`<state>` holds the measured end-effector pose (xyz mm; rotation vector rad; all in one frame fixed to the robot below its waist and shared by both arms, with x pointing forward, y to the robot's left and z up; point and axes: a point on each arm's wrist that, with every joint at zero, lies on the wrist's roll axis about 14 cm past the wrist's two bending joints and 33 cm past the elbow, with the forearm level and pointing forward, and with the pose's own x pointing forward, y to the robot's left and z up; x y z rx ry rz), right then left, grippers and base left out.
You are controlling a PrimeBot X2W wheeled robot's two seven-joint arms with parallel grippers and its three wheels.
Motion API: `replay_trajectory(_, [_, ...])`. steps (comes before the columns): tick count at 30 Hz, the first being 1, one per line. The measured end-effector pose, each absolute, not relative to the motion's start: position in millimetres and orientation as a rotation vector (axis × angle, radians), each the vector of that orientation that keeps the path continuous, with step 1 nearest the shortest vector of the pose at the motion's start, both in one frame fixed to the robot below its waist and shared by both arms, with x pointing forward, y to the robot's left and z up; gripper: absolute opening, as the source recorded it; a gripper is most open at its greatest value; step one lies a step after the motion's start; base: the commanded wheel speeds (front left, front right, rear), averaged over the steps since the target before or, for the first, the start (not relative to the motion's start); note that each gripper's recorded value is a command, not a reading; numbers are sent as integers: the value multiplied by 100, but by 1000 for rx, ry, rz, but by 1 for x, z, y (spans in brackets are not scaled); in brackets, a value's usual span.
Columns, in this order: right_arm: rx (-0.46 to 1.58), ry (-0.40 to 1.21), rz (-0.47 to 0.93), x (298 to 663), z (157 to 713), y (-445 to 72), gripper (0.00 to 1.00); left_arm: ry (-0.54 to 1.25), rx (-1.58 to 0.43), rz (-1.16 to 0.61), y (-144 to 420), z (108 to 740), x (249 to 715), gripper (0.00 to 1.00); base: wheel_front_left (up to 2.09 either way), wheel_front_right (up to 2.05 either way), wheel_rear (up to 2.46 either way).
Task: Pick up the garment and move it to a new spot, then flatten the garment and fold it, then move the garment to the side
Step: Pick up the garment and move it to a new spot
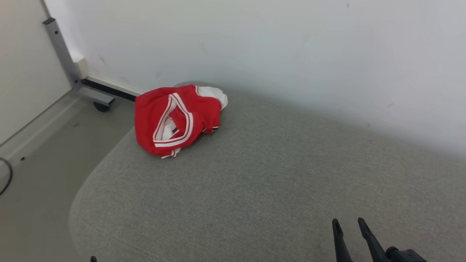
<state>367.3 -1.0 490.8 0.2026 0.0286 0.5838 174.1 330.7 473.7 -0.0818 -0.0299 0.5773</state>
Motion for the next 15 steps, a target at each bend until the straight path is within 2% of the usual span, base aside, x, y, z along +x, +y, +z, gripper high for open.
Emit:
replay_trajectory(6, [207, 44, 652, 367, 489, 23, 100, -28, -84, 636, 340, 474, 158, 100, 0, 0, 0])
replay_trajectory(15, [209, 56, 662, 368, 485, 27, 100, -25, -91, 653, 340, 473, 157, 100, 0, 0, 0])
